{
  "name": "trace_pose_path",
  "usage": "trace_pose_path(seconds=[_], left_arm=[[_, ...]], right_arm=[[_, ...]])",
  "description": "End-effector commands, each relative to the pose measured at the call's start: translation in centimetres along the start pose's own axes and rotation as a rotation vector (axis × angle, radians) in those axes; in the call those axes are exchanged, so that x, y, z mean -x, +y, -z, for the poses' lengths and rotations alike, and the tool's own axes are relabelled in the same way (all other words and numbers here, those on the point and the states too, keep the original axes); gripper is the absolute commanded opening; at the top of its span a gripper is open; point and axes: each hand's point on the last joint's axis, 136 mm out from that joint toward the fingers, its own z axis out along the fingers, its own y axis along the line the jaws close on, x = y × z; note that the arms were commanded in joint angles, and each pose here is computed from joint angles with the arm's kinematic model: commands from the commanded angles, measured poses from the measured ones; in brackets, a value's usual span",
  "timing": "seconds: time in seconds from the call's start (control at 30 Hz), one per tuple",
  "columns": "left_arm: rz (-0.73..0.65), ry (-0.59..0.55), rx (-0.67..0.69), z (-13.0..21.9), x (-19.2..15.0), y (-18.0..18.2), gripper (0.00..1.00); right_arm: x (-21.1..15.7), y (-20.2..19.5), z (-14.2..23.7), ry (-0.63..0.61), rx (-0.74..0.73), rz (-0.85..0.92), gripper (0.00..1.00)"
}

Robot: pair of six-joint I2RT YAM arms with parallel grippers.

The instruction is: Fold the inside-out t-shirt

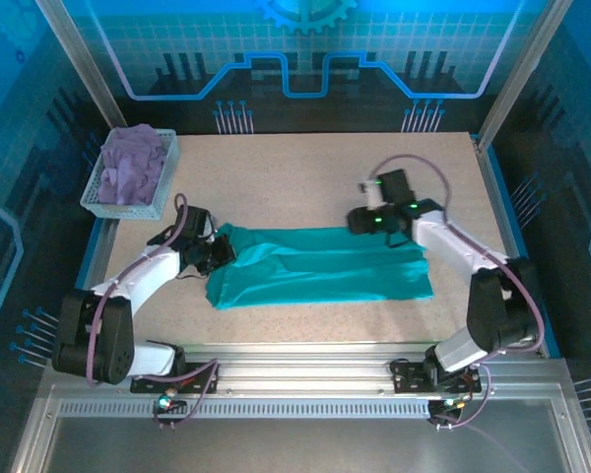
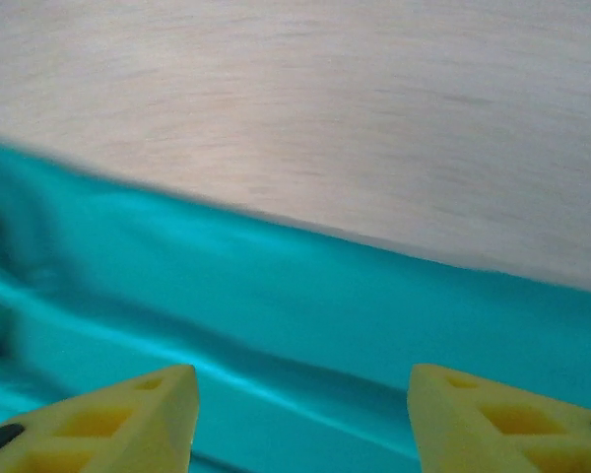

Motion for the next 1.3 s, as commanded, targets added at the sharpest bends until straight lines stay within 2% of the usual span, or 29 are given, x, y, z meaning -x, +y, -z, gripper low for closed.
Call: trace_pose_path(seconds=[0.0,0.1,0.3,0.37,0.47,0.6,0.73,0.83,1.07,1.27], left_arm=[[0.018,0.011,-0.031,-0.8,-0.6,0.0,0.00],[0.029,0.013,-0.026,-1.2,-1.2,0.6,0.00],[0.038,0.034,-0.020,-2.2,-2.2,1.5,0.02],[0.040,0.042,-0.015,-2.6,-2.5,1.8,0.03],[0.044,0.051,-0.015,-2.9,-2.7,2.0,0.05],[0.042,0.048,-0.011,-3.0,-2.8,2.2,0.06],[0.040,0.049,-0.016,-3.0,-2.7,2.1,0.07],[0.043,0.050,-0.019,-2.8,-2.8,2.0,0.08],[0.029,0.038,-0.014,-1.6,-3.0,2.0,0.11],[0.036,0.052,0.000,-0.7,-4.4,2.6,0.20]], right_arm=[[0.9,9.1,-4.0,0.026,0.271,0.088,0.61],[1.5,13.9,-7.4,0.074,0.394,0.087,0.63],[1.3,18.8,-11.9,0.179,0.449,0.148,0.64],[0.8,19.3,-13.1,0.208,0.443,0.159,0.62],[0.1,19.8,-13.9,0.252,0.467,0.159,0.50],[-0.5,19.9,-13.6,0.270,0.473,0.177,0.28],[-0.6,20.1,-12.8,0.275,0.485,0.193,0.11],[-0.3,20.1,-11.9,0.269,0.498,0.200,0.03],[-0.3,21.5,-8.7,0.251,0.600,0.192,0.00],[-3.4,21.5,-6.9,0.282,0.656,0.211,0.04]])
